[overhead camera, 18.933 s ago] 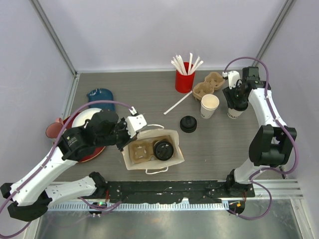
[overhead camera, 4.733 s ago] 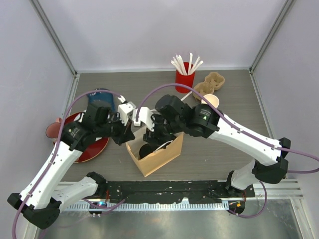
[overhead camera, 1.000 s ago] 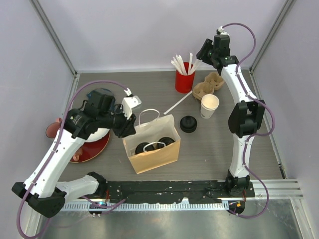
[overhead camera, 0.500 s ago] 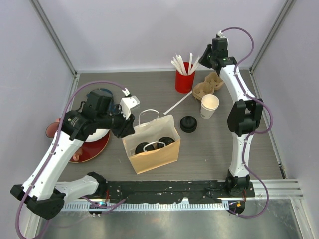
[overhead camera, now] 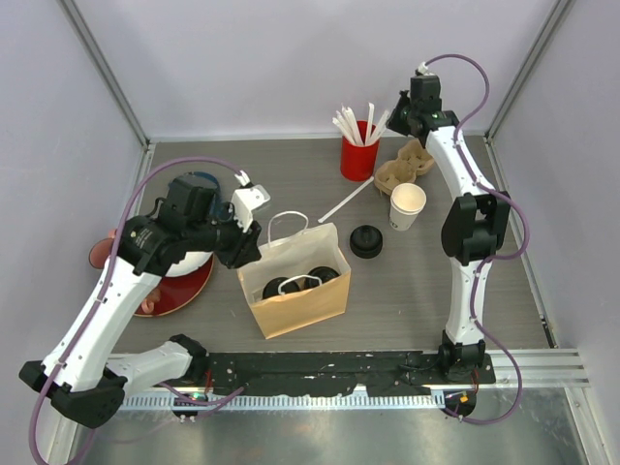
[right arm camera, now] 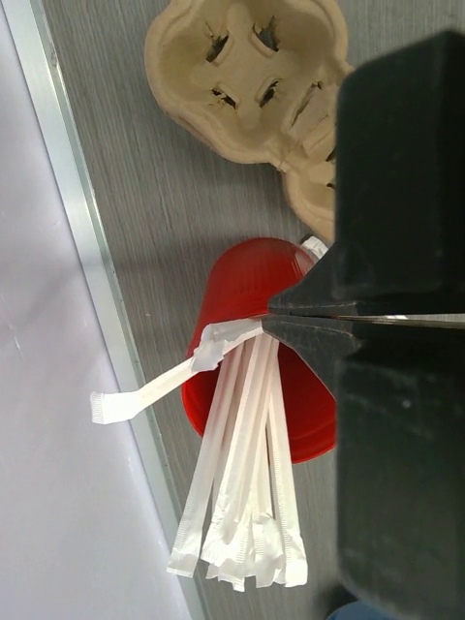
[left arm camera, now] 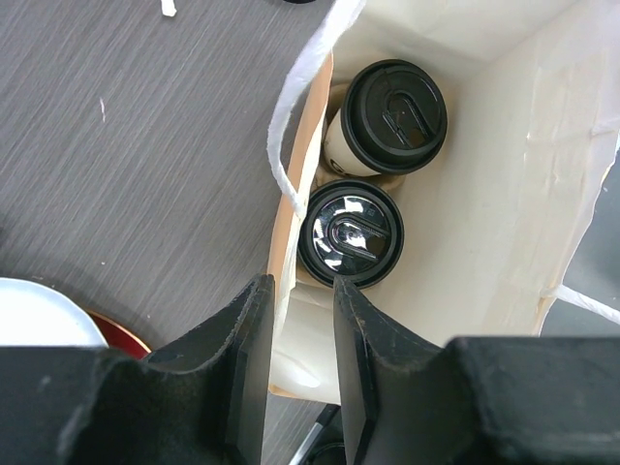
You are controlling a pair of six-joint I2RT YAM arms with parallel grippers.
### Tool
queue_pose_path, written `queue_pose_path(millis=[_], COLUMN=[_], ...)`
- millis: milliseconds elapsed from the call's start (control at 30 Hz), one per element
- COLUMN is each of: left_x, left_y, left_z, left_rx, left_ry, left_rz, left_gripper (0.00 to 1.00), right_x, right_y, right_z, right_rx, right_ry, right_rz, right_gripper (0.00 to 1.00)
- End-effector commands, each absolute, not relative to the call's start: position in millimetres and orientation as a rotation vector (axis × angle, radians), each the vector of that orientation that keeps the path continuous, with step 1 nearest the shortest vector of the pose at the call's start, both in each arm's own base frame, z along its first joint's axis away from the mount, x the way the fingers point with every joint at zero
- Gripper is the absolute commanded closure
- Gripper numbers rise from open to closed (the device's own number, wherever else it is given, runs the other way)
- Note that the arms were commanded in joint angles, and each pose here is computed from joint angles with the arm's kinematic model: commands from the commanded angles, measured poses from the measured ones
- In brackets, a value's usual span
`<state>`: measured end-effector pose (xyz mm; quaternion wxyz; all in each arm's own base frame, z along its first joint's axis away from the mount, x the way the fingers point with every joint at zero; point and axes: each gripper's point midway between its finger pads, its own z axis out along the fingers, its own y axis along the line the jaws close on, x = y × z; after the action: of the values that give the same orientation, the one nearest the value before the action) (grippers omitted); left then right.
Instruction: Pack the takeout coffee
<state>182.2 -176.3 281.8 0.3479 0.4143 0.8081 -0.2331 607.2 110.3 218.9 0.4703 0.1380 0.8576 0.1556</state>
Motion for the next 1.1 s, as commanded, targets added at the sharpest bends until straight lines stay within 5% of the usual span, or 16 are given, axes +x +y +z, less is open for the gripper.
queue_pose_path(millis=[0,567,867,1067], left_x=[191.9,198.1,201.8,202.6], left_y=[-179.0,-182.6,-182.8,-182.3], left_z=[307.2,316.7,316.7,308.6], left_rx=[1.006,1.012,0.982,0.992], left_ry=[2.021,1.97,1.98,1.996], left_rz=[-0.597,-0.591,-0.586,-0.579], left_gripper=[0.65,0.62,0.62,0.62], right_x=[591.5,434.2,283.2,209.2], right_y=[115.8,110.3,153.0,181.6], right_z=[283.8,455.8,534.0,531.8], right_rx=[0.221,-0.077,-0.421,-0.587], right_ry=[2.014,1.796,1.614,1.615], right_rz=[0.372,0.316,0.697,1.01], right_gripper=[0.99,0.99,0.99,0.99])
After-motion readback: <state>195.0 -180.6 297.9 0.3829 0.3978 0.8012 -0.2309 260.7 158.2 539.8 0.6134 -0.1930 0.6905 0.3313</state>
